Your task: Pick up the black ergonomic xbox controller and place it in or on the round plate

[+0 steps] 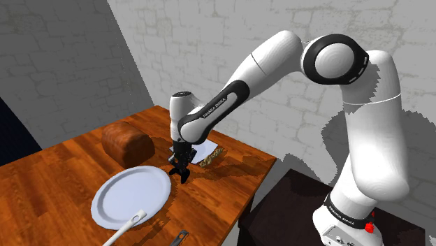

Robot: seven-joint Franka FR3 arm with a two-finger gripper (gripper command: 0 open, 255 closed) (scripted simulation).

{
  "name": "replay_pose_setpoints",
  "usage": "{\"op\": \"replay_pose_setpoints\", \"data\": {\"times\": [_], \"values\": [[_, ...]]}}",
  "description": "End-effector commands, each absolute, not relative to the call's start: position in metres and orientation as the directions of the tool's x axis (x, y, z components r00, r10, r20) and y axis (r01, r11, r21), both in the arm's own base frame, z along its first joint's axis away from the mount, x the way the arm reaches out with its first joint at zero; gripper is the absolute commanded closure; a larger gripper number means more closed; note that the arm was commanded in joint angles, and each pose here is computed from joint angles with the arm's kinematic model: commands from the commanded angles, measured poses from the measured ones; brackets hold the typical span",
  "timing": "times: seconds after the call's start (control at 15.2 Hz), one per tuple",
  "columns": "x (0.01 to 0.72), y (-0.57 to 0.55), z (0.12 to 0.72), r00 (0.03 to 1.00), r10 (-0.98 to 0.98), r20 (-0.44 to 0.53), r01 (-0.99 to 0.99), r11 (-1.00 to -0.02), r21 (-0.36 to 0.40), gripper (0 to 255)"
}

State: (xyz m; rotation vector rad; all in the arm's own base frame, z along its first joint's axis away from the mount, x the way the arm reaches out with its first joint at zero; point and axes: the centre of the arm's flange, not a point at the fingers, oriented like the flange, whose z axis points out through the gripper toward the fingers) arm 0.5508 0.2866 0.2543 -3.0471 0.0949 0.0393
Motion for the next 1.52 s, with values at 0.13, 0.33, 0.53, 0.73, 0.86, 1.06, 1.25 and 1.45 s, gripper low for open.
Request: {"op": "replay_pose_setpoints", "data": {"times": [0.13, 0.33, 0.53, 0.73, 0.86, 1.06, 1.25, 1.45], "values": [[0.55, 0.287, 0.249, 0.997, -0.062, -0.034, -0.065, -0.994, -0.089, 255], [0.552, 0.285, 0.254, 0.998, -0.063, -0.028, -0.065, -0.994, -0.091, 255], [0.569, 0.27, 0.266, 0.99, 0.141, 0.007, 0.14, -0.981, -0.136, 0], [0.569, 0.272, 0.25, 0.99, 0.141, 0.007, 0.14, -0.981, -0.136, 0], [0.569, 0.273, 0.24, 0.99, 0.141, 0.007, 0.14, -0.981, -0.136, 0], [0.569, 0.275, 0.226, 0.99, 0.141, 0.007, 0.14, -0.981, -0.136, 0], [0.569, 0.275, 0.226, 0.99, 0.141, 0.007, 0.14, -0.981, -0.136, 0], [0.569, 0.275, 0.226, 0.99, 0.141, 0.007, 0.14, -0.981, -0.136, 0]]}}
